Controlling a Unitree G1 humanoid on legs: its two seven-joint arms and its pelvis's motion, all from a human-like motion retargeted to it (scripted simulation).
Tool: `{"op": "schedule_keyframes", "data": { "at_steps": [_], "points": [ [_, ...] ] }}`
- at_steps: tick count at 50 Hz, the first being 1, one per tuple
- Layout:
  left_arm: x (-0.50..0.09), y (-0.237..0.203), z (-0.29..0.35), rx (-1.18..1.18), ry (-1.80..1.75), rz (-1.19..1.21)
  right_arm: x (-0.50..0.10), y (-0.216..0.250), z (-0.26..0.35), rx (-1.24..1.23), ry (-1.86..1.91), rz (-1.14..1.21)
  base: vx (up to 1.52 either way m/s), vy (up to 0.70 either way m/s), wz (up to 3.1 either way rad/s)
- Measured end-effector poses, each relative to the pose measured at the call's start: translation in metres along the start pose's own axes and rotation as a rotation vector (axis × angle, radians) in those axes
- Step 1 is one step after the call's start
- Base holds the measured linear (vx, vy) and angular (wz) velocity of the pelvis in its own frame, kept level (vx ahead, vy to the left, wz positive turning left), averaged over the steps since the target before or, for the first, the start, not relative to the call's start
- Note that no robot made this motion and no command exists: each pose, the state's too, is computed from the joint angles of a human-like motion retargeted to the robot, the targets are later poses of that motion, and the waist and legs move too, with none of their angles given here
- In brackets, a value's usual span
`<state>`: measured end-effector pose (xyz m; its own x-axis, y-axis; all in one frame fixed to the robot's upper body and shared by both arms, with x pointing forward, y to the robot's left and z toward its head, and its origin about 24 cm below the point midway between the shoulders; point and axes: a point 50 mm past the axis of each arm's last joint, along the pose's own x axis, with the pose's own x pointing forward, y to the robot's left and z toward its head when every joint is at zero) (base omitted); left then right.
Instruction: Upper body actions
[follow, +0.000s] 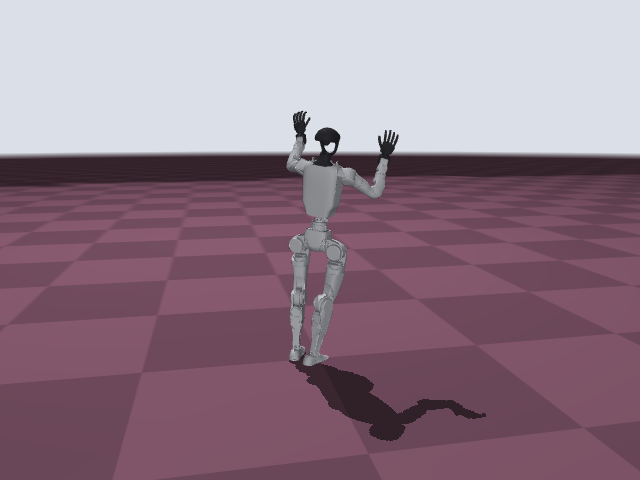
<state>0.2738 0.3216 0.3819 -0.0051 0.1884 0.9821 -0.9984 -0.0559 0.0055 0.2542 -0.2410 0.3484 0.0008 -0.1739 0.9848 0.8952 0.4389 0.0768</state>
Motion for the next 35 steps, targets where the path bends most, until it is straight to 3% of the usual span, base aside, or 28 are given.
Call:
{"op": "schedule_keyframes", "data": {
  "at_steps": [8, 14, 35],
  "points": [
    [0.005, 0.003, 0.116, -0.253, -0.485, -0.07, 0.007, 0.004, 0.078, 0.056, -0.506, -0.059, 0.0, 0.0, 0.0],
    [0.007, 0.016, 0.148, -0.295, -0.595, -0.043, 0.003, 0.012, 0.1, 0.061, -0.639, -0.075, 0.0, 0.0, 0.0],
    [-0.033, -0.016, -0.019, -0.259, 0.249, -0.059, -0.013, -0.001, -0.029, -0.251, 0.042, 0.045, 0.0, 0.0, 0.0]
  ]
}}
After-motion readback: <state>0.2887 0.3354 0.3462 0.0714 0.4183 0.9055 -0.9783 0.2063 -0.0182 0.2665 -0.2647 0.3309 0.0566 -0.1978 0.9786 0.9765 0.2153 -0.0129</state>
